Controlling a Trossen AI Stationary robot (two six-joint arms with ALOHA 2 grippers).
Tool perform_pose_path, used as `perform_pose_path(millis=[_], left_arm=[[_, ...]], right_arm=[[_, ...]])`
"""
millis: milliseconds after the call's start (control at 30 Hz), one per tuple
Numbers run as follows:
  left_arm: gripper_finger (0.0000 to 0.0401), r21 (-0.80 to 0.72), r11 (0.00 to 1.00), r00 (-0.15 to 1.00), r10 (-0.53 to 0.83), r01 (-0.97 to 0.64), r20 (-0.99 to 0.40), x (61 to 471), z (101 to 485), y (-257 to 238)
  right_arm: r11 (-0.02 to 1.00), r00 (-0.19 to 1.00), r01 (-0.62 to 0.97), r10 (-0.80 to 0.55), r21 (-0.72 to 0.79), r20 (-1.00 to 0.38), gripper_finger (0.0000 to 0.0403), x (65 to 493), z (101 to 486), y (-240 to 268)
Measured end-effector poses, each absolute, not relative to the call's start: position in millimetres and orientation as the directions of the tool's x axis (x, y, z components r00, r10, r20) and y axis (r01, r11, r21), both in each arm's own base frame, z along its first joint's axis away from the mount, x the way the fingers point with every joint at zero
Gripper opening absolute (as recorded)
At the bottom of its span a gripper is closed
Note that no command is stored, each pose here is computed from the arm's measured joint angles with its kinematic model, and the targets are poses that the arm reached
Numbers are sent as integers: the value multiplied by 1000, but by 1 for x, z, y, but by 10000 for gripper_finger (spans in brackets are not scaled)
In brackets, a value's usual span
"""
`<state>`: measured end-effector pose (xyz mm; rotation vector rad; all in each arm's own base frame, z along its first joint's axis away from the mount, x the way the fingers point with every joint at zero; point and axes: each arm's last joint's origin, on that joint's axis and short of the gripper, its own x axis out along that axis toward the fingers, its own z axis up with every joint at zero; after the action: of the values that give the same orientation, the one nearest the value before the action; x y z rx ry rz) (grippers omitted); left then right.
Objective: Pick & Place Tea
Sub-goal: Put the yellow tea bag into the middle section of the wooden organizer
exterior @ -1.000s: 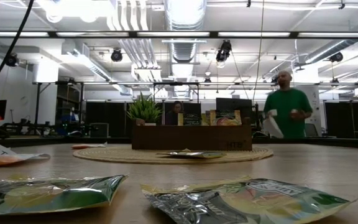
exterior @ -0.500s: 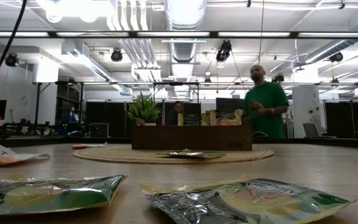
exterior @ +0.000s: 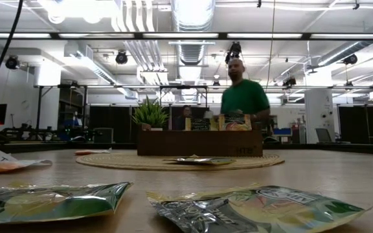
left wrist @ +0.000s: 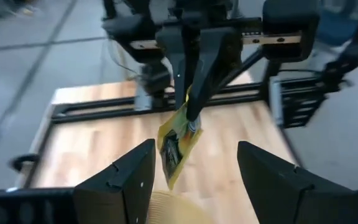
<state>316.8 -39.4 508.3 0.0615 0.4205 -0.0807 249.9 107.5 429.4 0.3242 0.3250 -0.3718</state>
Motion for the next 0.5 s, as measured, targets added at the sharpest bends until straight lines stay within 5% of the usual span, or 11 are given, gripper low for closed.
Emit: perform_pose_path(millis=[500], left_arm=[[222,-81,991,913,-126,102,-388,320,509,-34]], right_arm=[[942,935,286,-234,176,-266,13,254,442,114]])
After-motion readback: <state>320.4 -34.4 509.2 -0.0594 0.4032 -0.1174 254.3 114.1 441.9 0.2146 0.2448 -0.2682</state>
